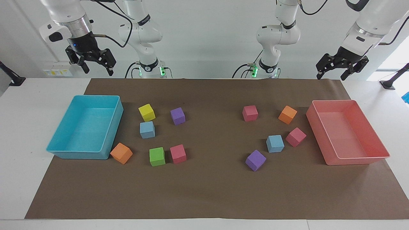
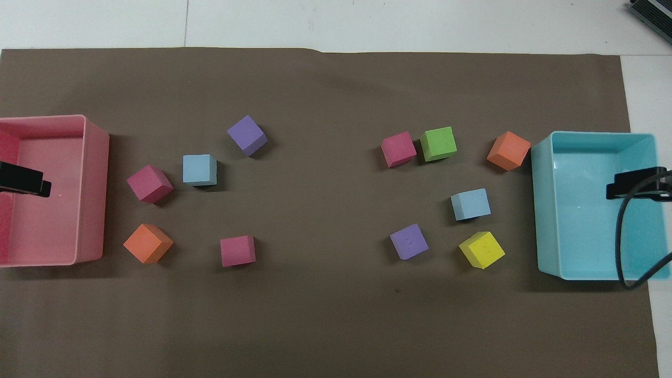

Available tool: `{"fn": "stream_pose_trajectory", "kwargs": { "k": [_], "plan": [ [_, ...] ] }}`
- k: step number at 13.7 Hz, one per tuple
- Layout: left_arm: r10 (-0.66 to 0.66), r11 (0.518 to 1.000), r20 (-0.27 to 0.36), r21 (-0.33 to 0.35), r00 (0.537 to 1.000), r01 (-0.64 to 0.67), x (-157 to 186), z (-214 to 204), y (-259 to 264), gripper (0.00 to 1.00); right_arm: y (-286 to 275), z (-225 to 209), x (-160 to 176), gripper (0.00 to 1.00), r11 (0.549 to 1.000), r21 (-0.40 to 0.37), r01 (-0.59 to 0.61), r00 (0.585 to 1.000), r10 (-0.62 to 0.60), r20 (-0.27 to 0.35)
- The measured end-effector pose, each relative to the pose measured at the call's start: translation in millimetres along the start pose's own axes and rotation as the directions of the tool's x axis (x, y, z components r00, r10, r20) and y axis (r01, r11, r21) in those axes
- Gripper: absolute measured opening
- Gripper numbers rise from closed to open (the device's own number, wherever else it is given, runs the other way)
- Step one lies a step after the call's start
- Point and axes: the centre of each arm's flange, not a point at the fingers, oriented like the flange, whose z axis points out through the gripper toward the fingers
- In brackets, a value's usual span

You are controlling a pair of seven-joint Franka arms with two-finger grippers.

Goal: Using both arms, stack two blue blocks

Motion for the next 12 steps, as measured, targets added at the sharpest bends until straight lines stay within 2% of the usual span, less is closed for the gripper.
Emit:
{"fn": "stream_pose_trajectory", "kwargs": {
  "k": [4, 12],
  "plan": [
    [0.005, 1.0, 0.0, 0.0, 1.0, -0.005, 0.2, 0.1, 2.4, 1.0, 5.5, 4.0, -4.5, 1.0, 0.999, 0.036, -0.016, 0.999, 0.014, 0.051],
    [0.004, 1.0, 0.0, 0.0, 1.0, -0.004, 0.1, 0.1, 1.6, 1.0, -1.3, 3.3, -4.5, 1.0, 0.999, 0.045, -0.004, 0.999, 0.002, 0.046]
  ]
}}
